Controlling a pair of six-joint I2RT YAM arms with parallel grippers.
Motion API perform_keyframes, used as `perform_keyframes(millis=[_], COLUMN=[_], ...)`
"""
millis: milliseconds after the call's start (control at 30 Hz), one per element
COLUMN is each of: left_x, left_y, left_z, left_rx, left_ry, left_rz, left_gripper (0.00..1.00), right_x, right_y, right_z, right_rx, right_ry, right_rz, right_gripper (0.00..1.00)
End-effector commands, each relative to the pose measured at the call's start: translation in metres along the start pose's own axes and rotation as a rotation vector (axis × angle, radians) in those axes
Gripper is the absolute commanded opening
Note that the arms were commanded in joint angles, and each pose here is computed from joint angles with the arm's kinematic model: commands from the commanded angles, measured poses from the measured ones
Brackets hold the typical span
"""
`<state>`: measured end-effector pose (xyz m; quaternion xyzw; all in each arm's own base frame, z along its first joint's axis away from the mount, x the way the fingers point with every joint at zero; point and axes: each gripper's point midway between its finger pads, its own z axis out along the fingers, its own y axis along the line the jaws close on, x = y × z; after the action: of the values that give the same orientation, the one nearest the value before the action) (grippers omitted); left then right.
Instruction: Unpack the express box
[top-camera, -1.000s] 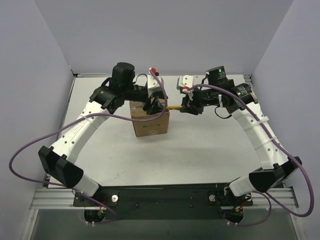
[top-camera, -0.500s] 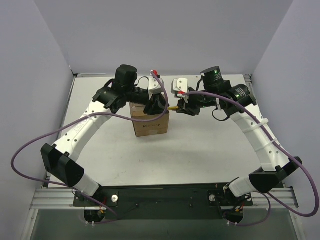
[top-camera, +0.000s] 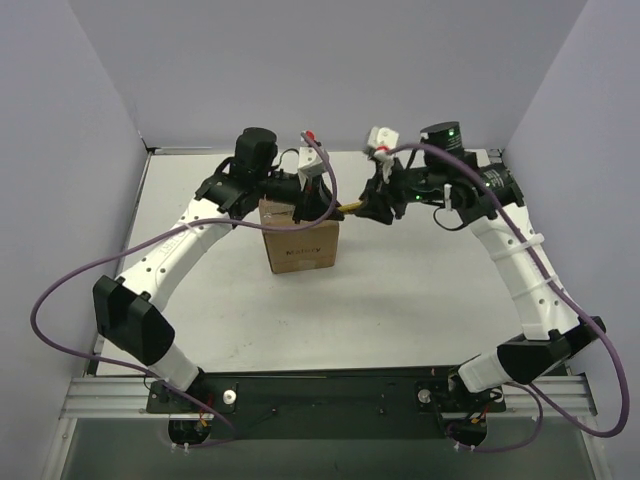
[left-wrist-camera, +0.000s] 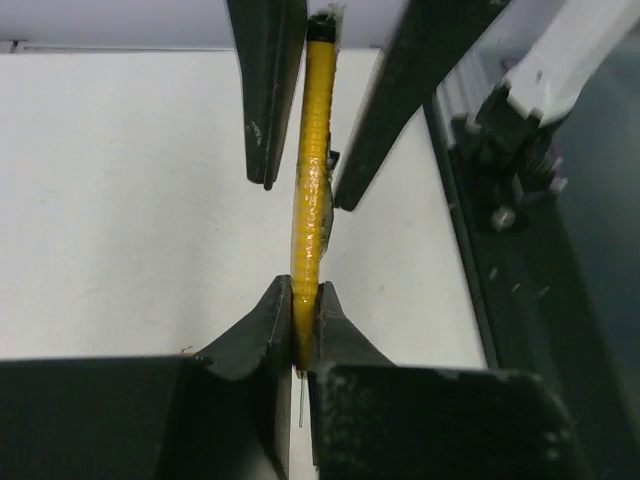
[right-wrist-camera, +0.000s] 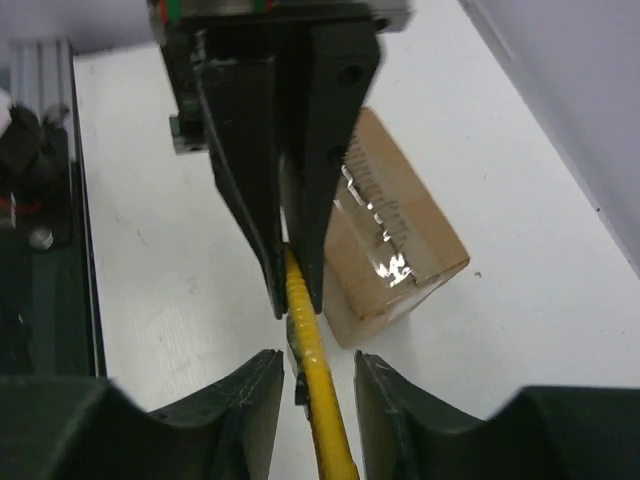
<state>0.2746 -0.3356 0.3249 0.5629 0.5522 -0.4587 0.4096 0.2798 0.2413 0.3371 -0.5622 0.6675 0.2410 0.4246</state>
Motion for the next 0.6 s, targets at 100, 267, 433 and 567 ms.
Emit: perform_keyframes(millis=[100, 267, 433, 567], left_x=[-0.064, -0.072, -0.075, -0.077], left_y=[0.033, 0.036, 0.04, 0.042], left_z=[-0.018, -0.016, -0.012, -0.01], left_rx=[-0.018, 0.012, 0.026, 0.036], left_ry=[-0.369, -0.416, -0.432, -0.434], left_rz=[-0.274, -0.319, -0.366, -0.368], left_gripper=[0.0, 0.0, 0.0, 0.0], right_x=[-0.065, -0.069, -0.064, -0.071], right_y=[-0.053, -0.045, -0.042, -0.052], right_z=[-0.051, -0.053, -0.039, -0.033], right_rx=[-0.049, -0.118, -0.122, -0.121], right_ry=[-0.407, -0.456, -0.441, -0.464], right_rz=[0.5, 0.511, 0.503, 0.503], right_gripper=[0.68, 0.73, 0.73, 0.68])
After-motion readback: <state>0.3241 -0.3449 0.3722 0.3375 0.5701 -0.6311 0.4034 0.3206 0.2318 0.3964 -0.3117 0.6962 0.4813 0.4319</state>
